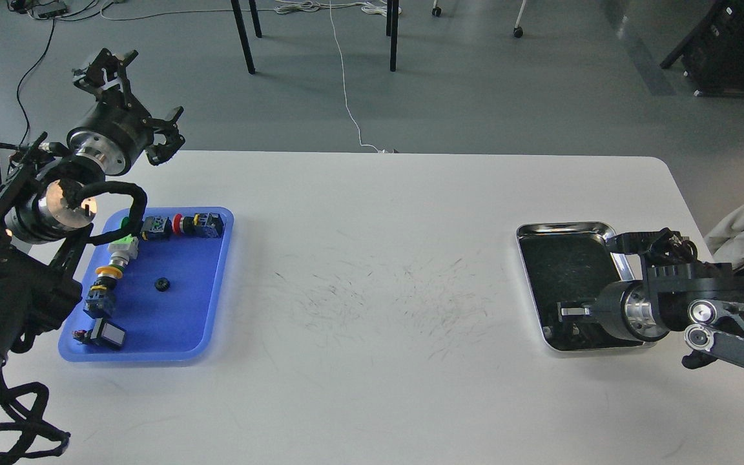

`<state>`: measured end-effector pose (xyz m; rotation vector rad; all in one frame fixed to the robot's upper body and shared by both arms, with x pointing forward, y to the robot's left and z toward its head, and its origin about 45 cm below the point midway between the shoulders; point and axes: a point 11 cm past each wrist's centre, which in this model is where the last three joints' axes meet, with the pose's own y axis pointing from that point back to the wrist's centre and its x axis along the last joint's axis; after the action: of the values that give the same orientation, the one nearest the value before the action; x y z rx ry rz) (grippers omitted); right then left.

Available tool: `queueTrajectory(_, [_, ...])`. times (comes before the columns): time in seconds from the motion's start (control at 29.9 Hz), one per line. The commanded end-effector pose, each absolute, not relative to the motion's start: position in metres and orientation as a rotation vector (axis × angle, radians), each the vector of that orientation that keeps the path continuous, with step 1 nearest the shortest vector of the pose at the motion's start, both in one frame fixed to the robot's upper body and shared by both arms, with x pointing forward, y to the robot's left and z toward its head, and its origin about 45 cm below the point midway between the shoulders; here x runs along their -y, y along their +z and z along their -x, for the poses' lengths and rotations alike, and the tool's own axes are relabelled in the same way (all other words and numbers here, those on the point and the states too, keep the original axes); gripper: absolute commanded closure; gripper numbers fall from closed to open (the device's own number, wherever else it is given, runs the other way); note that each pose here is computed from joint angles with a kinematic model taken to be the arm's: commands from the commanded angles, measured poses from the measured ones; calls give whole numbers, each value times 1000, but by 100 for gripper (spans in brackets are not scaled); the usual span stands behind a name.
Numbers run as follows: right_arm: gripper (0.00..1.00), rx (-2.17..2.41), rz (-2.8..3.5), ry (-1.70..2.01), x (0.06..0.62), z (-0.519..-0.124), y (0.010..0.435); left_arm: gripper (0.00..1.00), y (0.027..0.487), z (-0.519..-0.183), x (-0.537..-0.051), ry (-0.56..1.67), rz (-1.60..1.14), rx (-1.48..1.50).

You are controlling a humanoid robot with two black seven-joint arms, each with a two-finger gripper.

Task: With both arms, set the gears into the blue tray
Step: 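Grasp a second black gear in the metal tray with the right gripper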

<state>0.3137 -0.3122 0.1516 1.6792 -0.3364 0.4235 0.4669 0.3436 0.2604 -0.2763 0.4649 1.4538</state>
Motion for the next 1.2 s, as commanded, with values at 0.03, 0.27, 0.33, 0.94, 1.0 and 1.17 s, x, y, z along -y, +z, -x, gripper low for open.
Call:
queueTrajectory(0.03, [98, 402, -1711, 508, 303, -334, 193, 1, 261, -467, -344, 1455, 272, -459])
queueTrajectory(0.27, [98, 517, -1905, 598, 244, -365, 278, 1, 262, -467, -346, 1457, 274, -456])
queueTrajectory(0.33, [99, 500, -1965, 607, 219, -369, 287, 1, 262, -467, -346, 1457, 272, -455])
queueTrajectory(0.94, [5, 349, -1726, 457, 305, -322, 202, 1, 261, -466, -351, 1466, 264, -452])
queueTrajectory(1.0, [5, 325, -1703, 446, 313, -314, 187, 1, 261, -466, -351, 1466, 264, -452])
queueTrajectory(1.17, [7, 322, -1685, 416, 316, -313, 167, 1, 261, -466, -351, 1466, 264, -452])
